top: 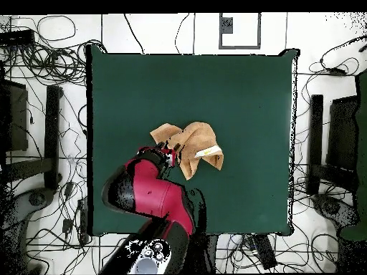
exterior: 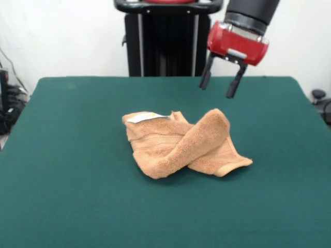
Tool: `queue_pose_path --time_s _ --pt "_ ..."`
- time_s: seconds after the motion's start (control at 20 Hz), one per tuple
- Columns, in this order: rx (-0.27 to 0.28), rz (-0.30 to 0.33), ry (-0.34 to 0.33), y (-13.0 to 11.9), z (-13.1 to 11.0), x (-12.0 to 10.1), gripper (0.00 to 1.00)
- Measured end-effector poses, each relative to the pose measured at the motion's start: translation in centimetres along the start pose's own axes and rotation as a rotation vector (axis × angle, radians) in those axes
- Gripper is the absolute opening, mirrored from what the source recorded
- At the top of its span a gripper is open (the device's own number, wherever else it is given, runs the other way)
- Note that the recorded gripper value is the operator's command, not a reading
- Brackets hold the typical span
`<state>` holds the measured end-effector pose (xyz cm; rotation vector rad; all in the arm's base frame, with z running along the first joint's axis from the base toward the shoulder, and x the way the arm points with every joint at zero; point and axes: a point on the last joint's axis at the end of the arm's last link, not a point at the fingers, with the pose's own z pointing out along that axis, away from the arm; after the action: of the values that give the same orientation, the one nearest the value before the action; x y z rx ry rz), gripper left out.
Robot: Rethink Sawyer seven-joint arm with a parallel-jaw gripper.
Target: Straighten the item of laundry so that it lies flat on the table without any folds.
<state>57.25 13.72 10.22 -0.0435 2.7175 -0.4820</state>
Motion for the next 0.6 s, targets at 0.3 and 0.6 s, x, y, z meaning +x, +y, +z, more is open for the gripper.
queue_pose_path --time_s 0.3,0.6 --pt "0.088 -0.041 -0.085 -1.9 -0.2 -2.2 1.00" --pt "0.119 -0.023 -0.124 -4.2 1.1 -4.0 1.00"
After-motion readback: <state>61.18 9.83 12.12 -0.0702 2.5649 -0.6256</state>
